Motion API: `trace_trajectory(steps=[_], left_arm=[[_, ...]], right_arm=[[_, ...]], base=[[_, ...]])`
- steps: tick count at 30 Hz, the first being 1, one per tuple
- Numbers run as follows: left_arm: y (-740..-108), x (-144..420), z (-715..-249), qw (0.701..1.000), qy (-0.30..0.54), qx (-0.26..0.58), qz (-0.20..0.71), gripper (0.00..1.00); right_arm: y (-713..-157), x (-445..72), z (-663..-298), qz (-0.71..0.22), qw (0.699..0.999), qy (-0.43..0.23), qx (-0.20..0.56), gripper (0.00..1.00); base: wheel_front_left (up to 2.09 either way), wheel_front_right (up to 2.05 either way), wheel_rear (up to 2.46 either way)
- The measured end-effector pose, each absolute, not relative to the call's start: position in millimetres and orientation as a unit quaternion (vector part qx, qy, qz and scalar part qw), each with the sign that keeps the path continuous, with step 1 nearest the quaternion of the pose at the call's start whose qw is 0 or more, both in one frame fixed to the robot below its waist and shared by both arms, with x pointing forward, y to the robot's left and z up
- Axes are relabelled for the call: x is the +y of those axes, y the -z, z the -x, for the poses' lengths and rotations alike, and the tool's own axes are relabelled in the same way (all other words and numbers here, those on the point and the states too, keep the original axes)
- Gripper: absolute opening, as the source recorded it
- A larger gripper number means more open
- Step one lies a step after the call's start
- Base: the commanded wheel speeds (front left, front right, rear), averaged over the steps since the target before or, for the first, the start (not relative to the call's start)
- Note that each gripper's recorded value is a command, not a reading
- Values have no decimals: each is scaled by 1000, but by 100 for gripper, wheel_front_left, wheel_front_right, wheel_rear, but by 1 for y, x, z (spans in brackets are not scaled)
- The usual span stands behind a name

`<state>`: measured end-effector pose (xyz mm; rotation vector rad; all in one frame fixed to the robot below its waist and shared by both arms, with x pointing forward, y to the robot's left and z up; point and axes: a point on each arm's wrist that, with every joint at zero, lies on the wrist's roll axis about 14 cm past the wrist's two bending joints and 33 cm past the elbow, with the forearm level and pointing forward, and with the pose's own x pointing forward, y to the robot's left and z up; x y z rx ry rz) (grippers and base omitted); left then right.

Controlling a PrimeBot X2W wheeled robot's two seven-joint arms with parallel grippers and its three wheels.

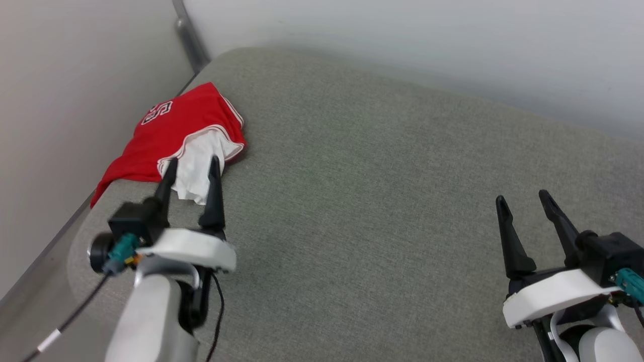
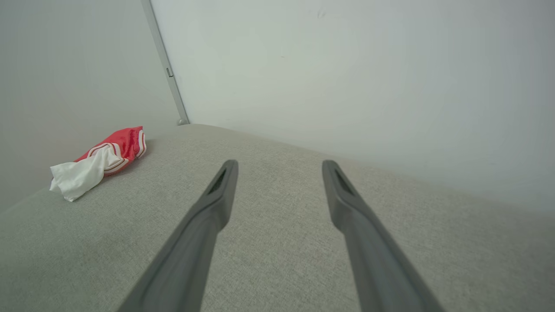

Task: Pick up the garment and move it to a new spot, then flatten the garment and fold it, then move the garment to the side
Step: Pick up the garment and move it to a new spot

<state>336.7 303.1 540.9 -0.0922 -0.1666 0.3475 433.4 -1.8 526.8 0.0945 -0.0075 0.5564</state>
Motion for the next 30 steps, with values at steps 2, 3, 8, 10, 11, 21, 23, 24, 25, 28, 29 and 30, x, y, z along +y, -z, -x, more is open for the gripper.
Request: trace_trajectory(steps=[2, 3, 8, 10, 11, 21, 23, 24, 25, 28, 29, 30], left_arm=[[-557, 314, -354, 980, -170, -98, 30, 100], [-566, 320, -364, 980, -170, -105, 20, 100], [-603, 348, -418, 981, -163, -103, -15, 100], [-604, 358, -438, 984, -159, -77, -22, 100], [-601, 362, -448, 986, -158, -57, -23, 100], [-486, 413, -479, 949, -182, 256, 1, 100], [-458, 421, -472, 928, -194, 317, 15, 100], [-444, 421, -468, 917, -197, 346, 24, 100], [-431, 420, -465, 907, -199, 370, 38, 100], [-400, 417, -454, 875, -208, 431, 70, 100], [-391, 416, -450, 865, -212, 446, 84, 100], [-383, 414, -445, 856, -217, 459, 97, 100]], right_arm=[[-525, -3, -439, -43, 961, -272, -4, 100], [-524, -4, -441, -43, 962, -270, -3, 100], [-516, -12, -458, -45, 966, -255, 2, 100], [-510, -18, -464, -47, 968, -246, 5, 100], [-506, -23, -468, -48, 970, -240, 8, 100], [-467, -61, -485, -52, 980, -189, 42, 100], [-459, -69, -488, -52, 981, -178, 48, 100], [-456, -73, -490, -52, 982, -173, 50, 100], [-453, -77, -490, -51, 983, -167, 53, 100], [-441, -87, -490, -49, 985, -154, 66, 100], [-437, -89, -490, -48, 985, -151, 71, 100], [-435, -91, -490, -48, 985, -150, 74, 100]], base=[[0, 0, 0], [0, 0, 0], [0, 0, 0], [0, 0, 0], [0, 0, 0], [0, 0, 0], [0, 0, 0], [0, 0, 0], [0, 0, 0], [0, 0, 0], [0, 0, 0], [0, 0, 0]])
